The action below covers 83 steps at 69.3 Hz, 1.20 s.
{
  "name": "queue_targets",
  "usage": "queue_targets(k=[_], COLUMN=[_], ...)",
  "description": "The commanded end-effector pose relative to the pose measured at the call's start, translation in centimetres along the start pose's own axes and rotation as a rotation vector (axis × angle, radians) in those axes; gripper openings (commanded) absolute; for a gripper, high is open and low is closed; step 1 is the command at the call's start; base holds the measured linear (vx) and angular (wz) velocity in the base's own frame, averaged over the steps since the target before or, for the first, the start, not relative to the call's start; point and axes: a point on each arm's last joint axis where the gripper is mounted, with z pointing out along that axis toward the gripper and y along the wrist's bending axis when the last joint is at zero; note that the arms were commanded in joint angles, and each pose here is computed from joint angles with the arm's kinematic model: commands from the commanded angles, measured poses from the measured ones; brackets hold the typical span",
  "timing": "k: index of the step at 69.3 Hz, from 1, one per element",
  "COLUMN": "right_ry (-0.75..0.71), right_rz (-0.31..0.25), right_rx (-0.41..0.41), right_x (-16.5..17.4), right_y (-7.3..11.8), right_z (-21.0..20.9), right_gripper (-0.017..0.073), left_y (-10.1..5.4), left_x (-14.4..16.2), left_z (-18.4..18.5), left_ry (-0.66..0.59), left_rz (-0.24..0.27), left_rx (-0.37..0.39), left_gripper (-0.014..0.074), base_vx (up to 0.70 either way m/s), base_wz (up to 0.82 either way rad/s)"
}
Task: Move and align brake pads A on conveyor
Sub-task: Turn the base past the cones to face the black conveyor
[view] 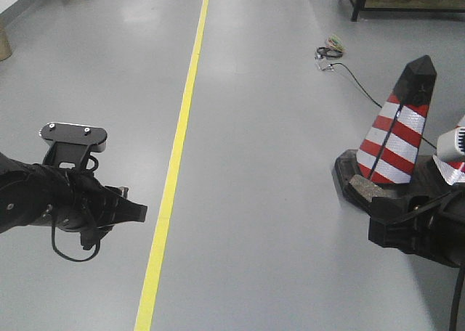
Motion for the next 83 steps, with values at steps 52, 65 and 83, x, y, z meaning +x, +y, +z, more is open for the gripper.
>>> queue_targets(k=[52,65,83], right_ry=[-0.102,-0.101,-0.101], right_rz=[-0.014,-0.014,-0.014], right_rx=[-0.041,-0.040,-0.040], right_x=[-1.43,-1.42,-1.42], right_y=[0.41,0.41,0.41], right_z=[-0.72,-0.72,-0.72], right_gripper=[0.0067,0.0067,0.0067], left_y=[-0.42,-0.42,-0.42], left_x=[-1.31,-1.31,-1.31], left_z=[-1.63,-1.63,-1.63], left_ry=[-0.111,-0.111,-0.111], left_rz=[0.003,0.003,0.003], left_rx=[0.041,0.041,0.041], left_gripper=[0.0020,0.0020,0.0020], base_vx=[0.46,0.44,0.43], base_wz=[0.01,-0.05,-0.09])
